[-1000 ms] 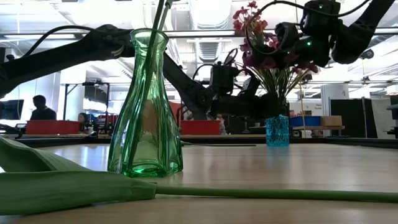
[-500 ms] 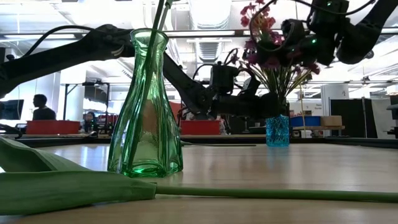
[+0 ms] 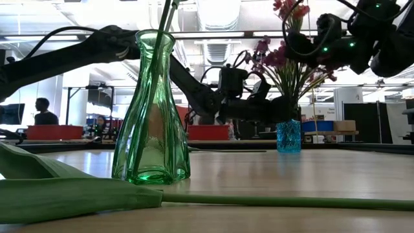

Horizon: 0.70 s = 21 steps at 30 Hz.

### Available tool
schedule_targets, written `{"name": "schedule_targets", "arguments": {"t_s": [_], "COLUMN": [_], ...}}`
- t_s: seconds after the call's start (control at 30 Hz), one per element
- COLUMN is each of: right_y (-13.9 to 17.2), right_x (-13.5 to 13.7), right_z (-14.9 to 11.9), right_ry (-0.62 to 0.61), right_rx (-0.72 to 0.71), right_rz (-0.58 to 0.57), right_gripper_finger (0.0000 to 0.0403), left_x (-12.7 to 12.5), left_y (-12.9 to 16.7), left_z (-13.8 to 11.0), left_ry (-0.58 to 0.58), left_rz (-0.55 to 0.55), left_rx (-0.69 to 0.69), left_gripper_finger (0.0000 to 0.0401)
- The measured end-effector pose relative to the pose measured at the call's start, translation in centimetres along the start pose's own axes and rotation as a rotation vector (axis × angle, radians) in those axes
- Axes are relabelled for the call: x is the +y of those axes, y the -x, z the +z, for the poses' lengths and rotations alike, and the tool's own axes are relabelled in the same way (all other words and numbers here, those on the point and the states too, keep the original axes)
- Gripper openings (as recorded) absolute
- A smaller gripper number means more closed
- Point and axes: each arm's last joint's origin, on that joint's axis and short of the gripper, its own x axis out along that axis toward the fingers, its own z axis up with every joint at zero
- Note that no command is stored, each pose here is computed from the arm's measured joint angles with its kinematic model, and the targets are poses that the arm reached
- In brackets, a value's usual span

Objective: Sort flowers into vase by color
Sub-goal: Put the red flowers into the blue vase

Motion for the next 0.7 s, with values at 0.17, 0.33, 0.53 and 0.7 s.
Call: {"name": "schedule_targets", "arguments": {"t_s": [0.17, 0.33, 0.53, 0.7], "right_y": [-0.3, -0.3, -1.2, -2.1], "right_x": [0.3, 0.8, 1.5, 2.2], "right_z": [-0.3, -1.7, -1.6, -1.4], "right_ry": [-0.003, 0.019, 0.098, 0.166], "right_rx": [0.021, 0.060, 0.037, 0.024], "right_rz": [0.006, 0.045, 0.064, 0.053], "right_gripper_finger": [0.0012, 0.0012, 0.0012, 0.0012], "left_x": [0.0, 0.0, 0.0, 0.0], "left_y": [0.0, 0.0, 0.0, 0.0], "left_z": [0.0, 0.0, 0.0, 0.0], "left_ry": [0.000, 0.000, -0.004, -0.005], "left_rz": [0.000, 0.000, -0.003, -0.005], "left_rx": [-0.001, -0.001, -0.001, -0.001], "left_gripper_finger": [0.0117, 0.0117, 0.0117, 0.0117]}}
